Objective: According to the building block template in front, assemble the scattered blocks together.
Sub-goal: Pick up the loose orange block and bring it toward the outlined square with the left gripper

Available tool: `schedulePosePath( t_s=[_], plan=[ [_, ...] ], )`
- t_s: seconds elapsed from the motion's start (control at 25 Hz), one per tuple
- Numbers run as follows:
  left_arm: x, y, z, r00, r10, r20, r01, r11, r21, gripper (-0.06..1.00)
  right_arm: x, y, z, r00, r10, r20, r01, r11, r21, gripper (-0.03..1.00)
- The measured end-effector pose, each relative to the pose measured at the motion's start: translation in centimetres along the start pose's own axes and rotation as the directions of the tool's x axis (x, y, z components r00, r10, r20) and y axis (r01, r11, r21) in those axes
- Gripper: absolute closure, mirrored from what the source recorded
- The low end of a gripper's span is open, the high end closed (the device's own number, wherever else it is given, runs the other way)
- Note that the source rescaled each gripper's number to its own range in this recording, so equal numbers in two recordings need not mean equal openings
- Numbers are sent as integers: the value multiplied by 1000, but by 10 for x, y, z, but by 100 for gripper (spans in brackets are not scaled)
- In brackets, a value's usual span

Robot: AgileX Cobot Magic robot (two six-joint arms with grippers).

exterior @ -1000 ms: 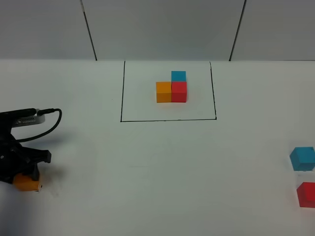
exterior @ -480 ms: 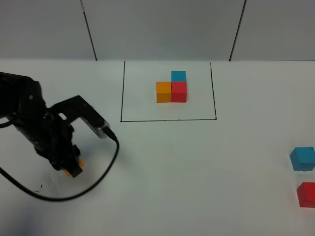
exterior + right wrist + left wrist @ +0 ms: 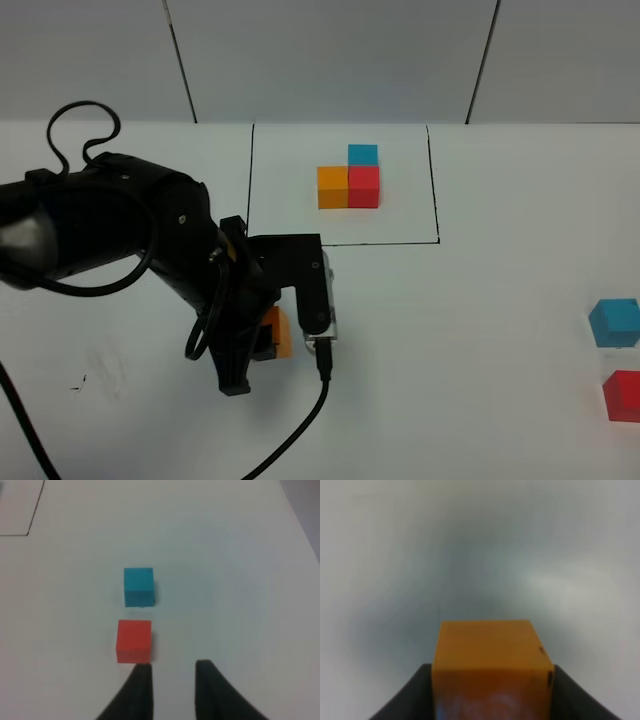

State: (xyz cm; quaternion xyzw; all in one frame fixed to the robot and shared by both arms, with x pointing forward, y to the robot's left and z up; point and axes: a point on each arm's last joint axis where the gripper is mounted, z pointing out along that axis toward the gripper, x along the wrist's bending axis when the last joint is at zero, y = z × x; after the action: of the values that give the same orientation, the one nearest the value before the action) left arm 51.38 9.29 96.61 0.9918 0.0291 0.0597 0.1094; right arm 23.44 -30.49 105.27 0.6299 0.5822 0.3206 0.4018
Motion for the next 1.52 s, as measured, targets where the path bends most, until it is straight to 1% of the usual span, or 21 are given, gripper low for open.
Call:
schedulePosePath(
  t_s=[0.08,0.2,0.32,0.4,0.56,0.68,0.84,0.96,1.36,1.4,1.44,1.48,1.52],
  plan=[
    [7,8,1,1000,-1,18,1,1000,8,91,0,0,0,1000,0,0,0,1000,0,97],
    [17,16,8,998,-31,48,29,999,28,91,0,0,0,1000,0,0,0,1000,0,97],
    [21,23,19,997,-27,76,23,998,54,91,0,0,0,1000,0,0,0,1000,0,97],
    [19,30,28,997,4,78,-10,997,74,91,0,0,0,1000,0,0,0,1000,0,97],
    [14,43,45,996,78,52,-83,990,111,91,0,0,0,1000,0,0,0,1000,0,97],
    [12,45,55,993,107,53,-113,985,134,91,0,0,0,1000,0,0,0,1000,0,97],
    [11,42,69,991,107,76,-118,980,159,91,0,0,0,1000,0,0,0,1000,0,97],
    [10,42,75,991,99,89,-112,981,160,91,0,0,0,1000,0,0,0,1000,0,97],
    [10,43,76,991,105,89,-118,981,155,91,0,0,0,1000,0,0,0,1000,0,97],
    [10,43,76,990,105,89,-118,981,155,91,0,0,0,1000,0,0,0,1000,0,97],
    [10,43,76,991,104,90,-117,981,154,87,0,0,0,1000,0,0,0,1000,0,97],
    [9,43,76,991,103,90,-116,981,153,80,0,0,0,1000,0,0,0,1000,0,97],
    [9,43,76,991,102,91,-115,981,153,68,0,0,0,1000,0,0,0,1000,0,97]
  ],
)
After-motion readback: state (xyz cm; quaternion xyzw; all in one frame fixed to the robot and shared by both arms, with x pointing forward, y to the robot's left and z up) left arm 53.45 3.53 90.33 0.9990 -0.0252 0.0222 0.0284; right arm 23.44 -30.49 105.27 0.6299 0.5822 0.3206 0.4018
